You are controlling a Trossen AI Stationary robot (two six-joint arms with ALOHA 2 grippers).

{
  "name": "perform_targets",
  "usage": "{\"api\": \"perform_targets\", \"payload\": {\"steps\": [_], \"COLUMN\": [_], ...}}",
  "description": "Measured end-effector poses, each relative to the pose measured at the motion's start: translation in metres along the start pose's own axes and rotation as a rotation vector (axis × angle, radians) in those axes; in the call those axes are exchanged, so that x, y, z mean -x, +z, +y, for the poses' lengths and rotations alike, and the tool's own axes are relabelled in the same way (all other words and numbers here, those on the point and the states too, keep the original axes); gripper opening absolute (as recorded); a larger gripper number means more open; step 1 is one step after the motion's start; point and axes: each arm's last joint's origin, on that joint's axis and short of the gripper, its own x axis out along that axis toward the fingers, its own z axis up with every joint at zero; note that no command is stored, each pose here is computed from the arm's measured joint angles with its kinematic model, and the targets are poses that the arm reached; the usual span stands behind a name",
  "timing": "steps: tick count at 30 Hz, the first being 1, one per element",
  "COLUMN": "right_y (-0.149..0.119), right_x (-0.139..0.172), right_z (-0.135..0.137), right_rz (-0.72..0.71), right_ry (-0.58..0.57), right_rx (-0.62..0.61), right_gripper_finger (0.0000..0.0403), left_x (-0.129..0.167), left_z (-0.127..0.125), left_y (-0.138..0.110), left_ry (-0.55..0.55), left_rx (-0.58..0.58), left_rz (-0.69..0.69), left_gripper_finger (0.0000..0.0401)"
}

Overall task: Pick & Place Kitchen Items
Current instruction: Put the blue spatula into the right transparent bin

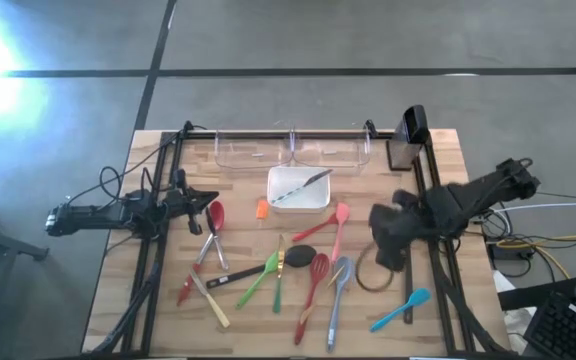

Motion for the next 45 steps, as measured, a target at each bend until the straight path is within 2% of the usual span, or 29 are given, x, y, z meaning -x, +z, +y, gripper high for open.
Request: {"api": "perform_targets", "payload": {"steps": [4,8,11,18,24,34,39,45], "right_y": [-0.026,-0.050,-0.064,-0.073,-0.079,-0.093,-0.100,-0.104], "right_x": [-0.022,-0.048,-0.068,-0.106,-0.129,-0.145,-0.145,-0.151], "right_z": [0.027,0.052,0.063,0.081,0.092,0.113,0.124,0.125], "right_rz": [0.075,0.087,0.097,0.117,0.250,0.408,0.381,0.357], "right_ry": [0.024,0.039,0.025,0.038,0.047,0.087,0.152,0.130], "right_rx": [0.089,0.192,0.203,0.207,0.230,0.273,0.296,0.294], "right_gripper_finger": [0.0094,0.0098,0.0101,0.0107,0.0114,0.0105,0.0111,0.0118], "left_x": [0.000,0.000,0.000,0.000,0.000,0.000,0.000,0.000], "left_z": [0.000,0.000,0.000,0.000,0.000,0.000,0.000,0.000], "left_y": [0.000,0.000,0.000,0.000,0.000,0.000,0.000,0.000], "left_ry": [0.000,-0.001,-0.001,0.000,0.000,0.000,0.000,0.000], "left_rx": [0.000,0.000,0.000,0.000,0.000,0.000,0.000,0.000], "left_rz": [0.000,0.000,0.000,0.000,0.000,-0.001,0.000,0.000], "left_gripper_finger": [0.0018,0.0017,0.0017,0.0017,0.0018,0.0018,0.0018,0.0018]}}
